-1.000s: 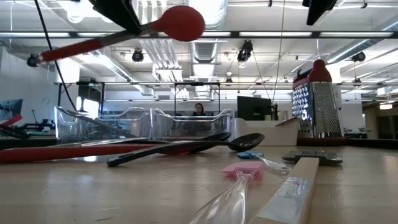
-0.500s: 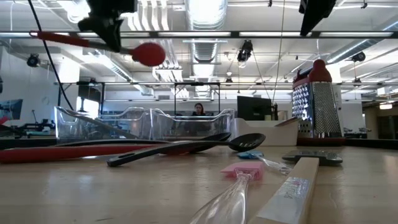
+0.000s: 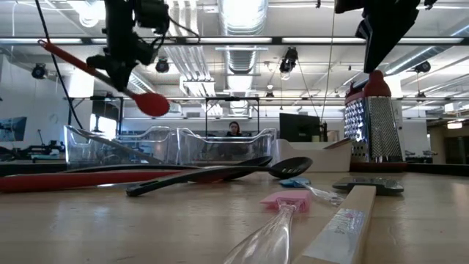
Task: Pick & Place Kitchen Items
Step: Put the red serving spoon into the left transparent bin, then put the blue spatula into the right transparent bin
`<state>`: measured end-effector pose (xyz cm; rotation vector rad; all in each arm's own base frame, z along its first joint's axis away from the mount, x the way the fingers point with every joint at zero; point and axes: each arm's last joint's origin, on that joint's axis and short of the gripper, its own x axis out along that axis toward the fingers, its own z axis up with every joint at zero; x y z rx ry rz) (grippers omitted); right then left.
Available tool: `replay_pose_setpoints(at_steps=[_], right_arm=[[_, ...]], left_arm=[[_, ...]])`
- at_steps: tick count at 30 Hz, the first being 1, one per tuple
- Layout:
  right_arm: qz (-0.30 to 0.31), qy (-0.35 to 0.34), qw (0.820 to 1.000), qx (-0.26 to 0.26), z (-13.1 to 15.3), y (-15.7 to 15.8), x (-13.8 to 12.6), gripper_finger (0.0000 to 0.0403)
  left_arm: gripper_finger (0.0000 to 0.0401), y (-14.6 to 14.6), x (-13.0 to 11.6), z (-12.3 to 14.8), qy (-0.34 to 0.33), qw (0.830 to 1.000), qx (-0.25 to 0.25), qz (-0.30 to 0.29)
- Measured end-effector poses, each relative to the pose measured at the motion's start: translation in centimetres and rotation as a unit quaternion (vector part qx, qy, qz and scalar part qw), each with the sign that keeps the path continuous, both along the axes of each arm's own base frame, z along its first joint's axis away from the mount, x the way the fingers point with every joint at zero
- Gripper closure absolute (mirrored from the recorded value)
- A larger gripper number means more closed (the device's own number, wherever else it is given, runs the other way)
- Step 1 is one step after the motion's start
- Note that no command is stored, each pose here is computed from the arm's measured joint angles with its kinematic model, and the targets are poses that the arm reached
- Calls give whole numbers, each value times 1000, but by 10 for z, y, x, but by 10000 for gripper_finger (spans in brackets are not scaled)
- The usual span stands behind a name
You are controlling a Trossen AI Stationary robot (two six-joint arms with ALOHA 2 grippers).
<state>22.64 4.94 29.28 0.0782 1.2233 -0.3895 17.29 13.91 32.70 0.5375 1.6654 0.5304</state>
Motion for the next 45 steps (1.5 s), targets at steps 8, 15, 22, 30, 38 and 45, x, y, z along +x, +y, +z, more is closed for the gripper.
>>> replay_pose_setpoints(at_steps=[8,15,22,30,38,45], right_arm=[[21,-17,1000,-1,-3,1,4,376],[34,-31,999,-2,-2,2,8,376],[36,-32,999,-13,-3,2,8,376],[39,-29,999,-17,-9,2,8,376],[39,-23,999,-19,-14,1,7,376],[39,-18,999,-20,-18,1,6,376]], left_arm=[[343,19,4,-38,48,998,-38,13],[343,28,13,-74,85,994,-64,7],[343,38,25,-97,99,992,-75,1],[336,46,34,-112,108,991,-73,0],[307,48,37,-117,115,990,-80,-12],[301,47,33,-110,137,989,-53,7]])
